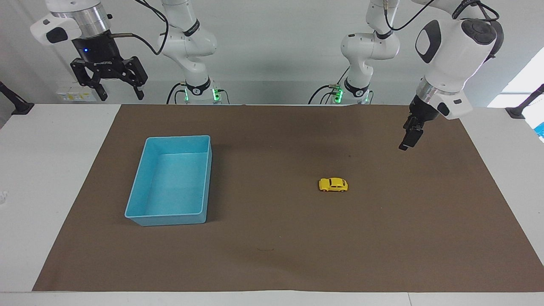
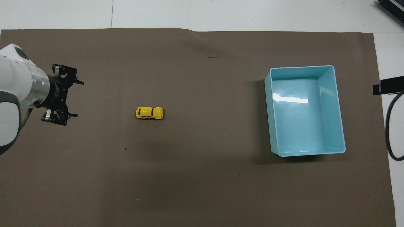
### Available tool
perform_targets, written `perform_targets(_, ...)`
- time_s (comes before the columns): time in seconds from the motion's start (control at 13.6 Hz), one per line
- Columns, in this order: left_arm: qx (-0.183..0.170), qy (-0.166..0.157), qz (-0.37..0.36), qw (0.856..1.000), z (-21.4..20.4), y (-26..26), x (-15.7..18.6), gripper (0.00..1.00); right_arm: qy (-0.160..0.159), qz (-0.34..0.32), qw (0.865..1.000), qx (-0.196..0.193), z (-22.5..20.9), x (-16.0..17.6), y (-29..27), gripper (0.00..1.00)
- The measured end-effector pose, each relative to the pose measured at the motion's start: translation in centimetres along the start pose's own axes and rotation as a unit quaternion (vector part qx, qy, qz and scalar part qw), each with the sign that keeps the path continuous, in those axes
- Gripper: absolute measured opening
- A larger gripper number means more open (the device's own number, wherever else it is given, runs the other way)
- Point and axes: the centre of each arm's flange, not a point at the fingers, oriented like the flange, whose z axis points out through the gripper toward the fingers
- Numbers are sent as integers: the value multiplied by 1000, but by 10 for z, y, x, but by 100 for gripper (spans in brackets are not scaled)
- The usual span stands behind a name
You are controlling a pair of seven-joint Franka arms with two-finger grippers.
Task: Wind up and store yellow beetle car
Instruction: 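Move the left gripper toward the yellow beetle car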
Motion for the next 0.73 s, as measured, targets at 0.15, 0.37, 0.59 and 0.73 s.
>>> perform_targets(0.15, 6, -1, -35, 999, 15, 5, -10, 100, 0, 0, 1000, 0, 0, 0, 0, 100)
perform_targets(0.37, 11, -1, -71, 997, 33, 11, -29, 100, 0, 0, 1000, 0, 0, 0, 0, 100)
perform_targets(0.59, 20, -1, -85, 996, 54, 16, -49, 100, 0, 0, 1000, 0, 0, 0, 0, 100)
perform_targets(0.73, 24, -1, -97, 995, 81, 22, -69, 100, 0, 0, 1000, 0, 0, 0, 0, 100)
